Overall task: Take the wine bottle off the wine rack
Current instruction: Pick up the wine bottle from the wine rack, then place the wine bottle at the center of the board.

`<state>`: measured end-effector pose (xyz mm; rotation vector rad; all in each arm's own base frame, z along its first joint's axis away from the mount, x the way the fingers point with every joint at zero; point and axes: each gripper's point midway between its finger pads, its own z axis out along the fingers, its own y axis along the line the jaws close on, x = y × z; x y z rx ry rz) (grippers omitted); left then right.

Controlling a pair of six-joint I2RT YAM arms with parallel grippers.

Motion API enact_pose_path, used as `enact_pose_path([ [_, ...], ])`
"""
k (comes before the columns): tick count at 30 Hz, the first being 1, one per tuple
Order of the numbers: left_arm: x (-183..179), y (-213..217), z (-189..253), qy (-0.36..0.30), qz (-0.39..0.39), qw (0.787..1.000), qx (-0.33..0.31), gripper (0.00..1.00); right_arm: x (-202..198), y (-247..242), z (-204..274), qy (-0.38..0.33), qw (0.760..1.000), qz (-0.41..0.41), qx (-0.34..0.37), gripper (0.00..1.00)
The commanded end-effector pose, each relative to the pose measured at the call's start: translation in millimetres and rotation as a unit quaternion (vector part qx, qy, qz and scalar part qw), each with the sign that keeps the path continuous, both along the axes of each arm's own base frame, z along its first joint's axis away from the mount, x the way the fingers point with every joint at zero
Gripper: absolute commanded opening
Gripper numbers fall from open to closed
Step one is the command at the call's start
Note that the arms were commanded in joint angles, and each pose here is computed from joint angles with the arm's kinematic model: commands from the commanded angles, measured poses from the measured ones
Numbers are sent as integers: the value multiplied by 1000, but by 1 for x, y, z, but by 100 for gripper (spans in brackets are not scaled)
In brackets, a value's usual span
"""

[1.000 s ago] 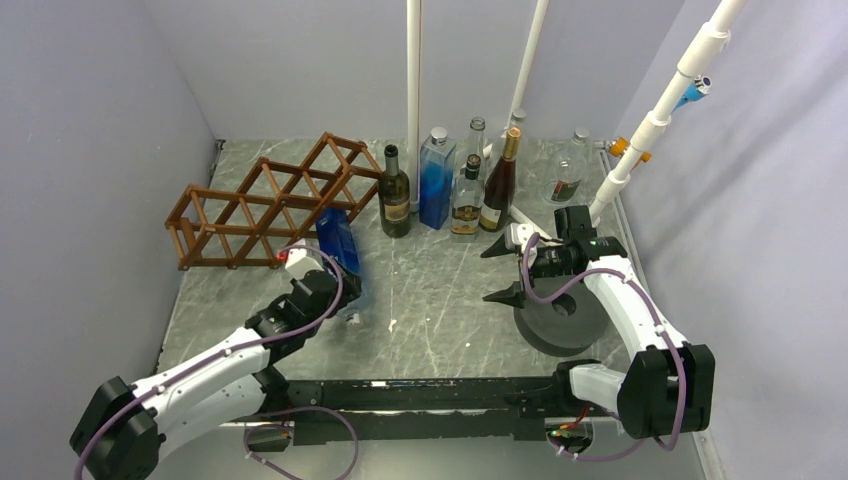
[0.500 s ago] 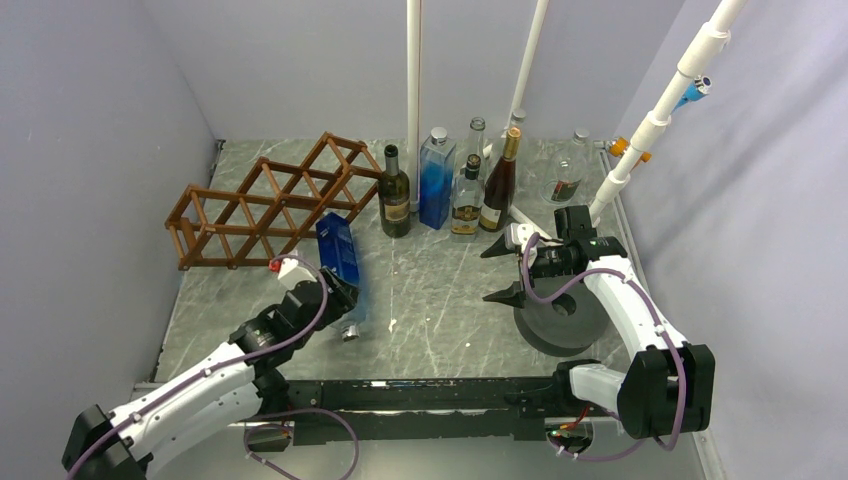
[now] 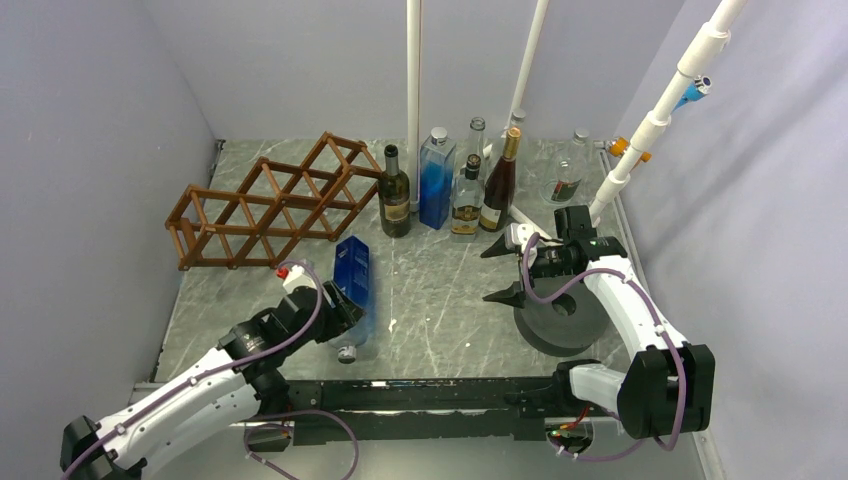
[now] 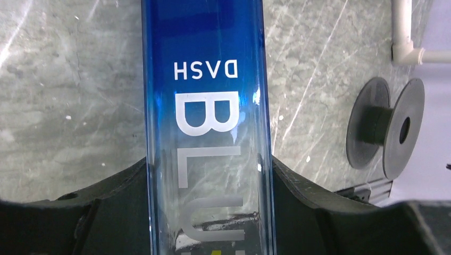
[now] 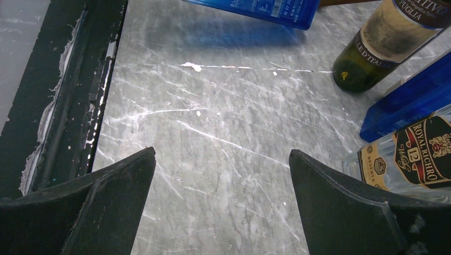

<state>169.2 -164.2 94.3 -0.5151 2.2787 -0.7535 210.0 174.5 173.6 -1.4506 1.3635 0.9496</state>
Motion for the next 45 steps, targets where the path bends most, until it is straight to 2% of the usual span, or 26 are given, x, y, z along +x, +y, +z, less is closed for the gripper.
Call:
enact_pose_path([
  [1,12,-23,86,-85,-24,992,-89,0,3,1,9,-26,1000,8,9,99],
  [17,-13,-72,117,-48,-164,977,-130,0,-6,4,6,-39,999,28,20,99],
  [28,-20,-116,130,-17,-266,952,-151,0,-25,18,-2,-68,994,79,34,99],
  [36,-19,-141,135,6,-311,935,-167,0,-36,31,-13,-82,990,116,15,99],
  [45,-17,-167,141,22,-368,912,-179,0,-37,33,-14,-92,988,123,1,99],
])
